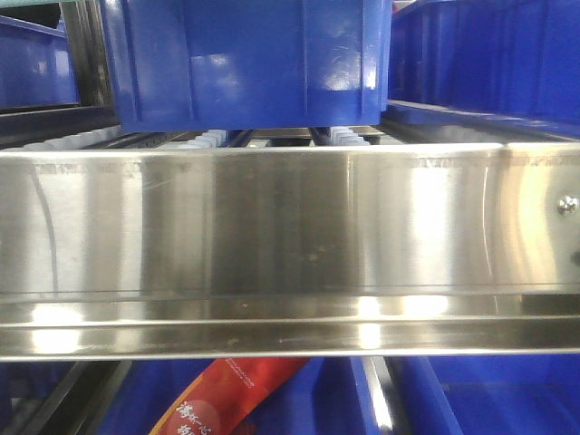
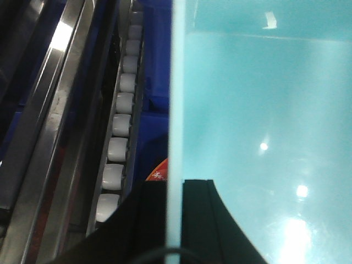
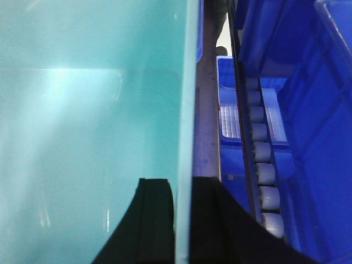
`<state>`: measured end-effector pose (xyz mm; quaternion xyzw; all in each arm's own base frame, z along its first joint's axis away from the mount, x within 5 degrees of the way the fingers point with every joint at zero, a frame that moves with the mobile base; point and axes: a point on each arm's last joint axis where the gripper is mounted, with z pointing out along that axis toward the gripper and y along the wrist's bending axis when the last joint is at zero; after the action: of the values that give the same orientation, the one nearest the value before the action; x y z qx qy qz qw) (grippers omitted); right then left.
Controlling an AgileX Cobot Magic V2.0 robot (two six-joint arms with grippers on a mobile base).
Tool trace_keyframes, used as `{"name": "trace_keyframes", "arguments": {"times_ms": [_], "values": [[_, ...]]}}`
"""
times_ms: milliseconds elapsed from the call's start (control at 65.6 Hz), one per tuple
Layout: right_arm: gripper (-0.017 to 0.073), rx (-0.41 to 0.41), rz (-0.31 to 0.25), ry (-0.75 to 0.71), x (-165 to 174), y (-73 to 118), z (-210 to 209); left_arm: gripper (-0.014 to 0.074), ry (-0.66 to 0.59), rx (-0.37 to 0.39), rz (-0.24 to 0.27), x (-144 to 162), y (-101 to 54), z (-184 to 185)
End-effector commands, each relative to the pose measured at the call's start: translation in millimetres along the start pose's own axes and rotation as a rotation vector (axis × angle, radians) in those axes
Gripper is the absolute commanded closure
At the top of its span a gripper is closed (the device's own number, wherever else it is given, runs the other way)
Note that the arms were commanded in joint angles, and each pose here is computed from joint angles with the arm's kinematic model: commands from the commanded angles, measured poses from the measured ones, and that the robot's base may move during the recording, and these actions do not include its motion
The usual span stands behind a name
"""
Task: Fetch blue bin and place on conveyor start
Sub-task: 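Lift the teal bin with both grippers and pull it off the shelf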
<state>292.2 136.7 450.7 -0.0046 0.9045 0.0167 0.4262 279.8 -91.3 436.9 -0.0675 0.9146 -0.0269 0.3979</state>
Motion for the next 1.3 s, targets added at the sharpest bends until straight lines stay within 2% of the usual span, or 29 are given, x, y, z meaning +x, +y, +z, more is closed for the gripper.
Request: {"name": "trace_keyframes", "arguments": {"times_ms": [0,442,777,960,1280], "values": [[0.0713,-0.016,-0.013,-0.051,-4.5,-0.3,-6.3,0.0704,-0.051,0.028,0.016,-4.0,-2.4,-7.6],[0.0713,-0.017,-0.013,-0.053,-4.6,-0.2,-6.3,0.0704,-0.061,0.027,0.019,-4.9,-2.4,-7.7],[0.0713,-0.049,-0.014,-0.104,-9.2,2.7,-6.8,0.0704,-0.061,0.027,0.019,-4.9,-2.4,-7.7],[0.0713,-0.025,-0.006,-0.037,-3.2,0.6,-6.3,0.0704,-0.061,0.027,0.019,-4.9,-2.4,-7.7],[0.0713,-0.103,0.047,0.051,4.6,7.7,-6.8,0.0704,-0.061,0.027,0.019,-4.9,-2.4,-7.7]]}}
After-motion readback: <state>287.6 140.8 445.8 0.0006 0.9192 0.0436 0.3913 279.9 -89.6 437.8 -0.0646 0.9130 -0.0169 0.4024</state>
